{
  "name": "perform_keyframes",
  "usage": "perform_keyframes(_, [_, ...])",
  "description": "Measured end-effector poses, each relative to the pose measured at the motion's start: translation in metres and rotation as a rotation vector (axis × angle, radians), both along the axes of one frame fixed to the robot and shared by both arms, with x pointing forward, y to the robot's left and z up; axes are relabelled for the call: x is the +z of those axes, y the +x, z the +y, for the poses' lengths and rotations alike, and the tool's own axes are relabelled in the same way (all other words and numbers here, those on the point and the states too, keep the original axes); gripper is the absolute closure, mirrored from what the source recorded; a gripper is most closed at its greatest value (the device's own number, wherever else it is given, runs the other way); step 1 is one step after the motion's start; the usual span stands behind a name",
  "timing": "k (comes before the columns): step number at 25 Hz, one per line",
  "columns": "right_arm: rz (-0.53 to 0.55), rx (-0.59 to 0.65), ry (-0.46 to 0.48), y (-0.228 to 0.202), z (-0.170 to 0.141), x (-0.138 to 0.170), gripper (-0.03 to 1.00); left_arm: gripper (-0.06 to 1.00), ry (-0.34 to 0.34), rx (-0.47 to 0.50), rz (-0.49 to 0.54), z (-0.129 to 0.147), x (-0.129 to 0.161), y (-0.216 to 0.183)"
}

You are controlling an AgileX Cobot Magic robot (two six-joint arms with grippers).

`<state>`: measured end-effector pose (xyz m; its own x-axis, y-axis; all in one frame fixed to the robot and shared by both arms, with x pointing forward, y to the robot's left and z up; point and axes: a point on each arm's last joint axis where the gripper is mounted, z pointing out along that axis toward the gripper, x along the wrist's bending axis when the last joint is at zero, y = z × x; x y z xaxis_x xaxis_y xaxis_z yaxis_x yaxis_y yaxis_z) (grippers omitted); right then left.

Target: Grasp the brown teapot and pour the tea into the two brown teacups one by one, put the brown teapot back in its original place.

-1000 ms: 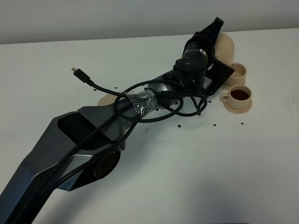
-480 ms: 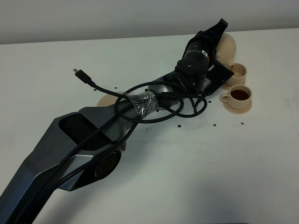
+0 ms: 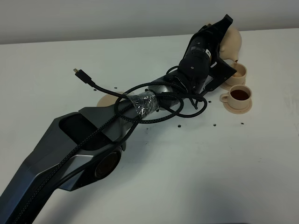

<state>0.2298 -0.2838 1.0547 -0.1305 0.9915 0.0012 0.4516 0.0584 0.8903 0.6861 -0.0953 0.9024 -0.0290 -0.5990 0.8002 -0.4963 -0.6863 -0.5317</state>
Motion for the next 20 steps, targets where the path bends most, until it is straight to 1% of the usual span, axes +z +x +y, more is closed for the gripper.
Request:
perform_keyframes(5, [0.000, 0.000, 0.000, 0.0000, 0.0000, 0.0000, 0.64, 0.81, -0.004, -0.011, 0.001, -0.0010, 0.0000, -0.0005])
perform_keyframes(10, [0.000, 0.000, 0.000, 0.0000, 0.0000, 0.0000, 0.64, 0.81, 0.019, -0.030, -0.018, -0.0020, 0.0007, -0.0008])
perform_keyframes(20, [0.000, 0.000, 0.000, 0.0000, 0.0000, 0.0000, 0.64, 0.81, 0.024, -0.037, -0.022, -0.0023, 0.0008, -0.0009])
